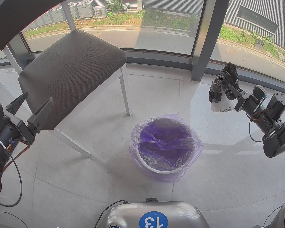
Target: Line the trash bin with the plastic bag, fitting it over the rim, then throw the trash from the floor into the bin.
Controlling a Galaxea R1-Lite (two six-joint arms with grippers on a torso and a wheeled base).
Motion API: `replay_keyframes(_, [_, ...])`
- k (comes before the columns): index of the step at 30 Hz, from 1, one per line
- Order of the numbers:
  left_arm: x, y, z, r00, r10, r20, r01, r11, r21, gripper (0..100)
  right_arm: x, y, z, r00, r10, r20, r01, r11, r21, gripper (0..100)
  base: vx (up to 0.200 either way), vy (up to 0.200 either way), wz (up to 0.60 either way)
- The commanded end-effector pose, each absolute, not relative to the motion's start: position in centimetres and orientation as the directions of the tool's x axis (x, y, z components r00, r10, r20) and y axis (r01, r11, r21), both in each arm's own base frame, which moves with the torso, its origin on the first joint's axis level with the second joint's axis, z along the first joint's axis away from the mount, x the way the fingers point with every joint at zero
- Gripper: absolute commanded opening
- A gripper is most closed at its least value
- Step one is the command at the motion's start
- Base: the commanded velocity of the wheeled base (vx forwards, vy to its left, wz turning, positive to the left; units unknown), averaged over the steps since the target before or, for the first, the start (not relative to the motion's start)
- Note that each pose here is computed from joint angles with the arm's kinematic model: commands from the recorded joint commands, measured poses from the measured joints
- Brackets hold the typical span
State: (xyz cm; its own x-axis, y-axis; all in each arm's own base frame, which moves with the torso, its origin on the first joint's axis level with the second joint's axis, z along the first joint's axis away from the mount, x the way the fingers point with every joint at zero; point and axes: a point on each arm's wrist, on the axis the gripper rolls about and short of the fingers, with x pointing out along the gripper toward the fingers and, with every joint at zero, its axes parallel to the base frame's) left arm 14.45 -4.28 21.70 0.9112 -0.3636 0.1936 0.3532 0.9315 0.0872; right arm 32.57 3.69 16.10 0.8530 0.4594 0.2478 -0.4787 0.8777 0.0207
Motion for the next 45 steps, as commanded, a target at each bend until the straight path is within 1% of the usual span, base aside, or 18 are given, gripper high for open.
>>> replay_keyframes(1, [13.8, -5.4, 21.2, 0.879, -0.441, 0.181, 0.427, 0.897, 0.112, 100, 29.6, 6.6, 17.7, 0.795, 0.534, 0.287, -0.551, 0.834, -0.026, 0, 0.000, 0.000, 0.00])
replay_keyframes(6, [13.3, -6.4, 20.9, 0.846, -0.507, 0.167, 0.490, 0.861, 0.133, 100, 28.5, 9.7, 16.8, 0.759, 0.599, 0.256, -0.616, 0.788, -0.015, 0, 0.000, 0.000, 0.00])
replay_keyframes(9, [13.1, -6.5, 20.3, 0.842, -0.519, 0.146, 0.500, 0.853, 0.148, 100, 28.0, 10.9, 16.5, 0.752, 0.611, 0.247, -0.629, 0.778, -0.011, 0, 0.000, 0.000, 0.00])
replay_keyframes(11, [12.5, -6.3, 19.5, 0.839, -0.527, 0.135, 0.501, 0.845, 0.187, 100, 27.4, 11.7, 15.9, 0.747, 0.626, 0.223, -0.639, 0.769, -0.014, 0, 0.000, 0.000, 0.00])
replay_keyframes(15, [11.6, -6.8, 19.4, 0.796, -0.574, 0.191, 0.545, 0.817, 0.187, 100, 26.9, 12.9, 14.9, 0.731, 0.656, 0.186, -0.663, 0.748, -0.029, 0, 0.000, 0.000, 0.00])
replay_keyframes(19, [11.1, -6.8, 19.0, 0.783, -0.588, 0.203, 0.558, 0.808, 0.188, 100, 26.9, 14.4, 13.4, 0.724, 0.676, 0.140, -0.681, 0.732, -0.013, 0, 0.000, 0.000, 0.00])
replay_keyframes(23, [11.3, -6.9, 18.8, 0.790, -0.584, 0.185, 0.560, 0.811, 0.169, 100, 27.6, 15.9, 11.6, 0.741, 0.665, 0.093, -0.668, 0.744, 0.007, 0, 0.000, 0.000, 0.00])
replay_keyframes(27, [11.6, -7.1, 18.7, 0.791, -0.587, 0.173, 0.584, 0.809, 0.074, 100, 28.0, 16.6, 10.3, 0.748, 0.662, 0.059, -0.663, 0.748, 0.020, 0, 0.000, 0.000, 0.00])
replay_keyframes(30, [11.8, -7.1, 18.8, 0.794, -0.582, 0.178, 0.584, 0.811, 0.043, 100, 28.0, 17.1, 9.4, 0.741, 0.670, 0.035, -0.671, 0.741, 0.030, 0, 0.000, 0.000, 0.00])
replay_keyframes(37, [12.0, -7.2, 19.1, 0.794, -0.580, 0.184, 0.582, 0.812, 0.046, 100, 28.5, 18.1, 8.4, 0.729, 0.684, 0.015, -0.684, 0.728, 0.054, 0, 0.000, 0.000, 0.00])
replay_keyframes(41, [12.0, -7.2, 18.9, 0.795, -0.580, 0.176, 0.583, 0.811, 0.043, 100, 28.4, 18.9, 8.4, 0.715, 0.698, 0.024, -0.695, 0.708, 0.125, 0, 0.000, 0.000, 0.00])
replay_keyframes(43, [12.1, -7.3, 18.8, 0.796, -0.581, 0.170, 0.583, 0.811, 0.042, 100, 28.5, 19.3, 8.4, 0.721, 0.693, 0.032, -0.689, 0.710, 0.150, 0, 0.000, 0.000, 0.00])
replay_keyframes(45, [12.2, -7.3, 18.8, 0.796, -0.581, 0.169, 0.583, 0.811, 0.042, 100, 29.2, 19.8, 8.1, 0.745, 0.665, 0.039, -0.660, 0.729, 0.180, 0, 0.000, 0.000, 0.00])
